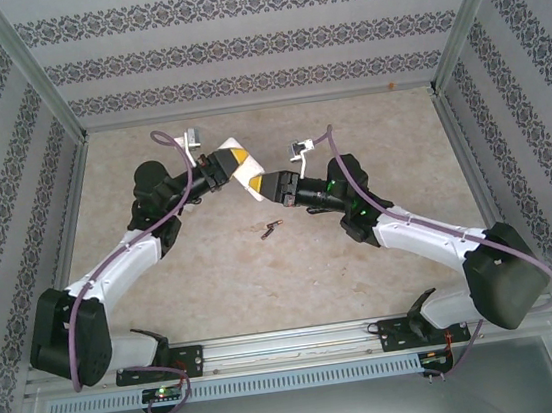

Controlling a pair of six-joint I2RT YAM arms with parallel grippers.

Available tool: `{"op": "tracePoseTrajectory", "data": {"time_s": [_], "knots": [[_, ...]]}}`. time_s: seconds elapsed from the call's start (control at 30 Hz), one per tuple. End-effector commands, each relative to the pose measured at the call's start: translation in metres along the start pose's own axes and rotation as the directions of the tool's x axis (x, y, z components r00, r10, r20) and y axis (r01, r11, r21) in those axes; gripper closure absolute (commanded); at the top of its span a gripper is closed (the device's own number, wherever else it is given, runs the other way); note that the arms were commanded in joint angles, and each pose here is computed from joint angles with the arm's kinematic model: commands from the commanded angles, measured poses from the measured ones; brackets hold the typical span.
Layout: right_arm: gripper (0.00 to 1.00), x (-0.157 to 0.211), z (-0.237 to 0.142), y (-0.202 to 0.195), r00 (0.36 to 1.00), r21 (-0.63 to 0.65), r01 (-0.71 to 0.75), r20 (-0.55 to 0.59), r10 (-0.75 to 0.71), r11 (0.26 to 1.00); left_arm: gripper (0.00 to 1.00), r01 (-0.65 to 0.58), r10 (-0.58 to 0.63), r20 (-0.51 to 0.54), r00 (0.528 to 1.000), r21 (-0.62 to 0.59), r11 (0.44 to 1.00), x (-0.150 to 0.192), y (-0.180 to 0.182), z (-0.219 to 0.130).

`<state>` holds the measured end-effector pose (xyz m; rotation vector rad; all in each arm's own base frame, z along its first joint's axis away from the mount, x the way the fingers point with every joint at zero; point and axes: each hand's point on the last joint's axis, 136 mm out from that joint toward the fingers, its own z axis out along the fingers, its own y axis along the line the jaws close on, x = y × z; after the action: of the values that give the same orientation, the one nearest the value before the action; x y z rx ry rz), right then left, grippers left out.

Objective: Load the batteries into the remote control

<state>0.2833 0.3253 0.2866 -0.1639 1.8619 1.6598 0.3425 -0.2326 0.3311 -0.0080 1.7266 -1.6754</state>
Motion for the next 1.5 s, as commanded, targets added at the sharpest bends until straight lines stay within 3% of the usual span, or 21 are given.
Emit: {"op": "tracePoseTrajectory", "data": {"time_s": [0.0, 0.07, 0.17, 0.37, 0.5, 0.6, 0.7, 0.87, 0.93, 1.0, 1.17, 1.3, 1.47], "knots": [[0.65, 0.022, -0.009, -0.052, 0.997, 0.157, -0.059, -0.038, 0.066, 0.986, 0.95, -0.161, 0.149, 0.128, 0.981, 0.095, 0.982, -0.031, -0.058, -0.017], [0.73, 0.022, -0.011, -0.051, 0.998, 0.154, -0.056, -0.031, 0.061, 0.986, 0.95, -0.165, 0.151, 0.133, 0.980, 0.097, 0.982, -0.032, -0.061, -0.017], [0.78, 0.020, -0.011, -0.047, 0.998, 0.138, -0.052, -0.029, 0.056, 0.989, 0.95, -0.160, 0.145, 0.135, 0.980, 0.105, 0.981, -0.033, -0.062, -0.016], [0.68, 0.021, -0.019, -0.049, 0.997, 0.143, -0.072, -0.021, 0.075, 0.987, 0.95, -0.156, 0.143, 0.138, 0.980, 0.092, 0.984, -0.034, -0.056, -0.015], [0.81, 0.025, -0.022, -0.048, 0.998, 0.130, -0.062, -0.023, 0.066, 0.990, 0.95, -0.158, 0.143, 0.140, 0.980, 0.097, 0.983, -0.035, -0.058, -0.014], [0.84, 0.023, -0.023, -0.042, 0.999, 0.110, -0.046, -0.021, 0.048, 0.993, 0.95, -0.152, 0.137, 0.142, 0.980, 0.103, 0.983, -0.036, -0.057, -0.014], [0.87, 0.016, -0.036, -0.056, 0.998, 0.173, -0.054, 0.035, 0.048, 0.983, 0.95, -0.156, 0.145, 0.141, 0.979, 0.075, 0.985, -0.035, -0.052, -0.014], [0.88, 0.014, -0.089, -0.136, 0.988, 0.452, -0.128, 0.136, 0.074, 0.883, 0.95, -0.168, 0.173, 0.162, 0.972, -0.043, 0.985, -0.035, -0.035, -0.023], [0.89, 0.018, -0.112, -0.174, 0.996, 0.624, -0.054, 0.093, -0.006, 0.780, 0.95, -0.173, 0.186, 0.152, 0.971, -0.096, 0.980, -0.031, -0.026, -0.027], [0.89, 0.023, -0.124, -0.204, 1.000, 0.716, 0.010, 0.011, -0.025, 0.698, 0.95, -0.170, 0.187, 0.138, 0.973, -0.128, 0.977, -0.026, -0.017, -0.030], [0.87, 0.037, -0.127, -0.253, 0.997, 0.773, -0.025, -0.023, 0.068, 0.634, 0.95, -0.144, 0.166, 0.121, 0.979, -0.172, 0.975, -0.016, 0.003, -0.034], [0.76, 0.049, -0.131, -0.276, 0.991, 0.801, -0.085, 0.006, 0.134, 0.592, 0.95, -0.133, 0.157, 0.113, 0.981, -0.192, 0.972, -0.011, 0.013, -0.035], [0.58, 0.053, -0.170, -0.284, 0.978, 0.872, -0.195, 0.139, 0.155, 0.448, 0.95, -0.142, 0.165, 0.103, 0.981, -0.201, 0.969, -0.012, 0.012, -0.034]]}}
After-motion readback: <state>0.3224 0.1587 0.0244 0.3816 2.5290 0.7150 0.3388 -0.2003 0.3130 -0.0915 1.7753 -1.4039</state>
